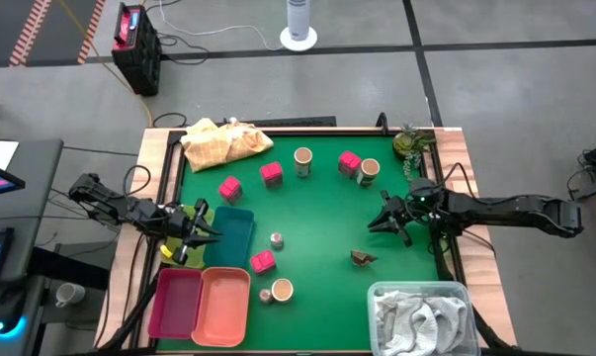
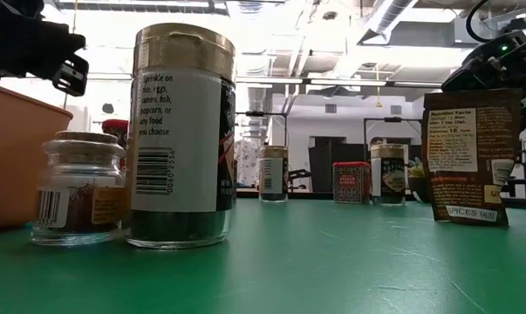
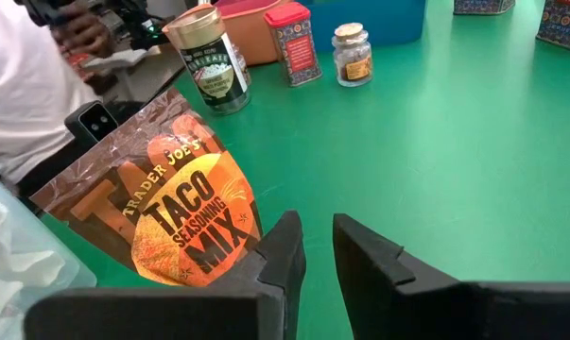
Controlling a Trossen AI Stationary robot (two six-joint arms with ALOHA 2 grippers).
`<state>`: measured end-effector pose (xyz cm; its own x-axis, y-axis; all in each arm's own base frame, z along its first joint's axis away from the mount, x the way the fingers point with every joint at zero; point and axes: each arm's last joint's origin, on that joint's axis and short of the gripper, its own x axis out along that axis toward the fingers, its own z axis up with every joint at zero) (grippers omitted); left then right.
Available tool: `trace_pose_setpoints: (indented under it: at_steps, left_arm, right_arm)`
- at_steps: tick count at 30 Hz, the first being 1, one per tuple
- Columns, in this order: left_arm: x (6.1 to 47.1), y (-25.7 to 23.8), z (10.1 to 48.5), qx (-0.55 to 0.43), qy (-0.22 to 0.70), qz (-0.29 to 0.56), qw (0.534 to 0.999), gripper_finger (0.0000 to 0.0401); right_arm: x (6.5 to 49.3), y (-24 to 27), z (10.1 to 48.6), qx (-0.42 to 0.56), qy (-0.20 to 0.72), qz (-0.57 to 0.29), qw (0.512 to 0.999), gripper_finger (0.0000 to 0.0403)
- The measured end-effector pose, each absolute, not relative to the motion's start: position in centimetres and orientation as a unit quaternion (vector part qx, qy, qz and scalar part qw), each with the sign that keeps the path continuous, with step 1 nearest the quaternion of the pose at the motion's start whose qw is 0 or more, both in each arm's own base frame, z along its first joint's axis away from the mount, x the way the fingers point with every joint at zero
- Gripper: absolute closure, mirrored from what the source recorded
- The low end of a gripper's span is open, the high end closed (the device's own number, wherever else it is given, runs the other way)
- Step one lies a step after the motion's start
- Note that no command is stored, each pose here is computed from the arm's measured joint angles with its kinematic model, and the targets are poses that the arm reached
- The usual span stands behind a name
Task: Sort spices by type
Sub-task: Put the red seasoning can into the blue bin
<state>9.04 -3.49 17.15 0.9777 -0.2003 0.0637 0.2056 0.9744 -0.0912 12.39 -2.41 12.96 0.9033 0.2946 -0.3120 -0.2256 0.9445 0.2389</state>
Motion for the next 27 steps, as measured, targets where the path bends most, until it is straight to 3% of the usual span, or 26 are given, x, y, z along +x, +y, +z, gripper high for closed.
trace_pose_setpoints:
  at_steps: [9, 27]
  left_arm:
    - [9.04, -3.49, 17.15, -0.122, -0.019, -0.104, 0.987, 0.034]
    - [9.06, -3.38, 17.19, -0.16, -0.02, -0.087, 0.983, 0.034]
  right_arm:
    - [12.39, -2.4, 12.96, 0.099, 0.174, 0.134, 0.97, 0.0311]
    - [12.46, -2.68, 13.07, 0.103, 0.17, 0.1, 0.975, 0.0311]
